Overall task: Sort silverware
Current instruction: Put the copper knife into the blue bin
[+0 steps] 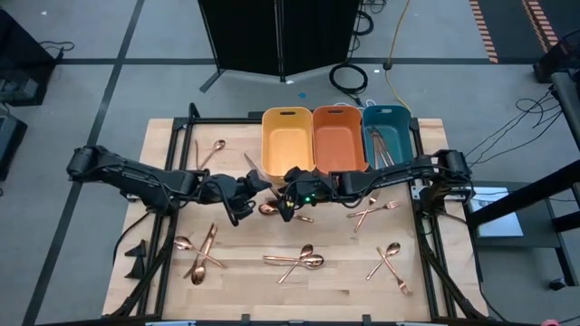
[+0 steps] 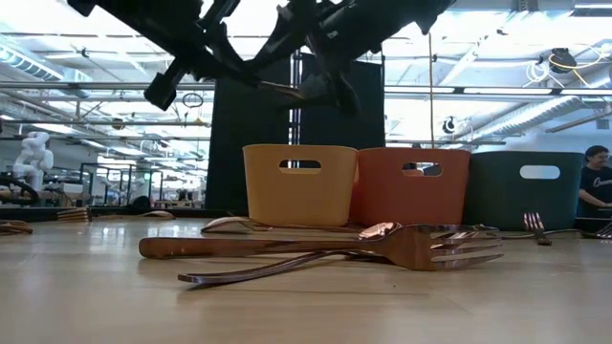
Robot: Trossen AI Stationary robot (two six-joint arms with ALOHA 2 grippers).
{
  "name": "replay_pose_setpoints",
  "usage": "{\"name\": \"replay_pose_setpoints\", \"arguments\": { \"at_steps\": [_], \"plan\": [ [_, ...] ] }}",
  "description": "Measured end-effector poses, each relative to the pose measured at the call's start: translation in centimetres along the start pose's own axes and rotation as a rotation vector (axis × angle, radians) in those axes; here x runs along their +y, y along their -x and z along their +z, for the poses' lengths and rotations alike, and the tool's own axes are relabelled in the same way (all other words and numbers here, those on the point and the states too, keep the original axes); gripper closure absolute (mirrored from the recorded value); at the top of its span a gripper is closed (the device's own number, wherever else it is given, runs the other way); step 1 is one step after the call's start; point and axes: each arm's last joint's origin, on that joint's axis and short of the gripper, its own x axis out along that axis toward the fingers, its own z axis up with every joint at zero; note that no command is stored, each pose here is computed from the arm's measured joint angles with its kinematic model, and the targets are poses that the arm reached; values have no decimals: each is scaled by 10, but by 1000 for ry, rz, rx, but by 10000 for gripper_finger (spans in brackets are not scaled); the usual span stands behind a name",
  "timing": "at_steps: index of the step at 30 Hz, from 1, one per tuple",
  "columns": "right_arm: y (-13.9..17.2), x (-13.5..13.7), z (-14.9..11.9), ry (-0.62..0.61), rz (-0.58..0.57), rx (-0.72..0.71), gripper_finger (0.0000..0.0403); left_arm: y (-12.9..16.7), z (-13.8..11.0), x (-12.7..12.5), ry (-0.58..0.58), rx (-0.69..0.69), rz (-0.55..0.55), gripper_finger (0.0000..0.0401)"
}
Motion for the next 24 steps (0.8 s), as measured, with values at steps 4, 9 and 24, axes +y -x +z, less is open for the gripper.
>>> {"name": "replay_pose_setpoints", "arguments": {
  "at_steps": [4, 9, 24],
  "plan": [
    [0, -2, 3, 13, -8, -10, 169, -3, 0, -3, -9, 20, -21, 401],
    [0, -6, 5, 10, -18, -7, 246, -4, 0, -2, -4, 19, -11, 401],
    [0, -4, 7, 37, 0, -34, 399, -4, 0, -4, -2, 20, -20, 385]
  ]
}}
